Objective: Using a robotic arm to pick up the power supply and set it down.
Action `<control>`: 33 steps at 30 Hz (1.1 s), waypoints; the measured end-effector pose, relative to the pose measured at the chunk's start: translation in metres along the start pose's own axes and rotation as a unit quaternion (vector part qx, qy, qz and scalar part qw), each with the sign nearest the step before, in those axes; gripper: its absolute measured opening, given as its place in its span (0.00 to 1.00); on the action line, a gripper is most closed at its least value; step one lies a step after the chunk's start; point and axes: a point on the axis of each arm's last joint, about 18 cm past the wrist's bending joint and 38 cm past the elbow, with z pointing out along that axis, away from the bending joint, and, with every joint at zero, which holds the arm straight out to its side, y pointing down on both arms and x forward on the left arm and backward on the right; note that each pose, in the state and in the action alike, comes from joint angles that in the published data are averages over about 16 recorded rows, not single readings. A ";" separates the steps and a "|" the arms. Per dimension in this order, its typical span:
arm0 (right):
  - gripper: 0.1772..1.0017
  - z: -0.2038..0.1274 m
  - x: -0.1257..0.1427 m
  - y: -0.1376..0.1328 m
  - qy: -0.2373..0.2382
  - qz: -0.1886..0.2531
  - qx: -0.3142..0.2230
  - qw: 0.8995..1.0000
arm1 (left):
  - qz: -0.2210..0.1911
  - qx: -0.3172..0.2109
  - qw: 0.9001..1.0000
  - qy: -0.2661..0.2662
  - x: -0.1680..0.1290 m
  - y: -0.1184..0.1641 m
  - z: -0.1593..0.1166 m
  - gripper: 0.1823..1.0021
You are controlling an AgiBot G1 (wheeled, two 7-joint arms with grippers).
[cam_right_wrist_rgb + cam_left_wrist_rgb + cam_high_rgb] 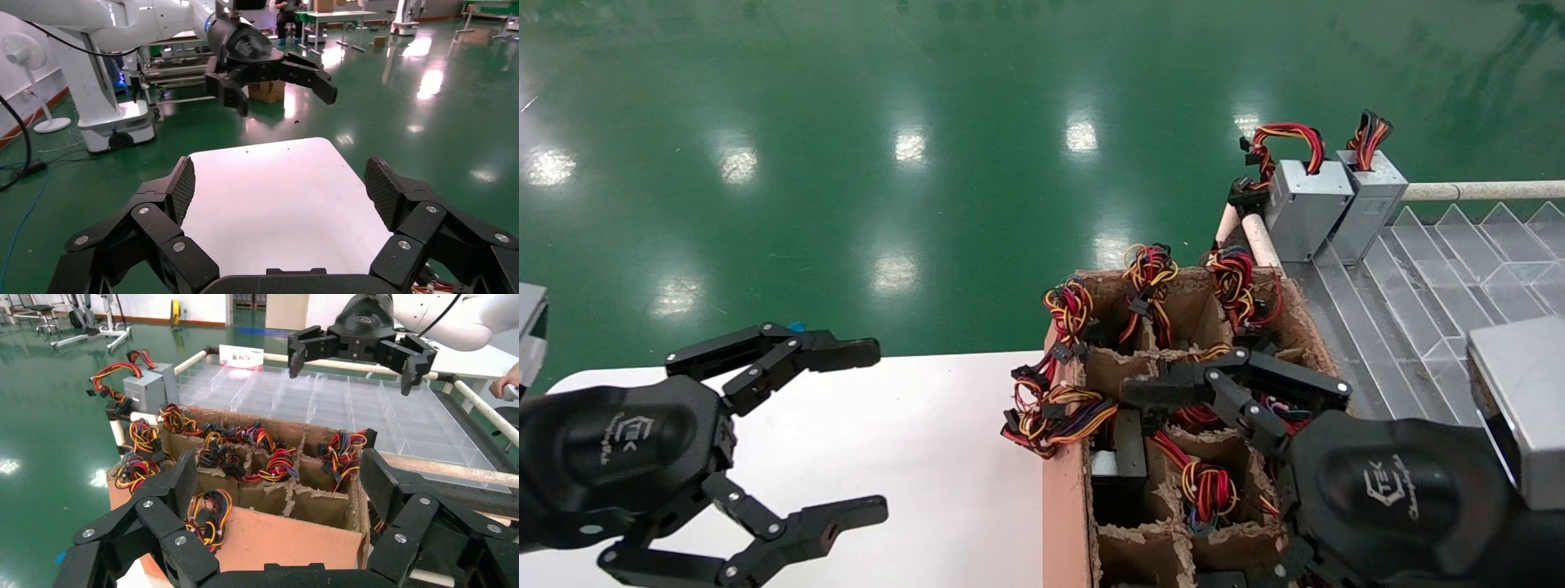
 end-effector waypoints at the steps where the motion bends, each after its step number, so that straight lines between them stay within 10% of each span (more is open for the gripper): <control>1: 1.00 0.000 0.001 0.000 0.001 0.000 0.000 1.000 | 0.000 0.000 1.000 0.000 0.000 0.000 0.000 0.90; 33: 1.00 0.000 0.011 0.001 0.017 0.000 0.000 1.000 | 0.000 0.000 1.000 0.000 0.000 0.000 0.000 1.00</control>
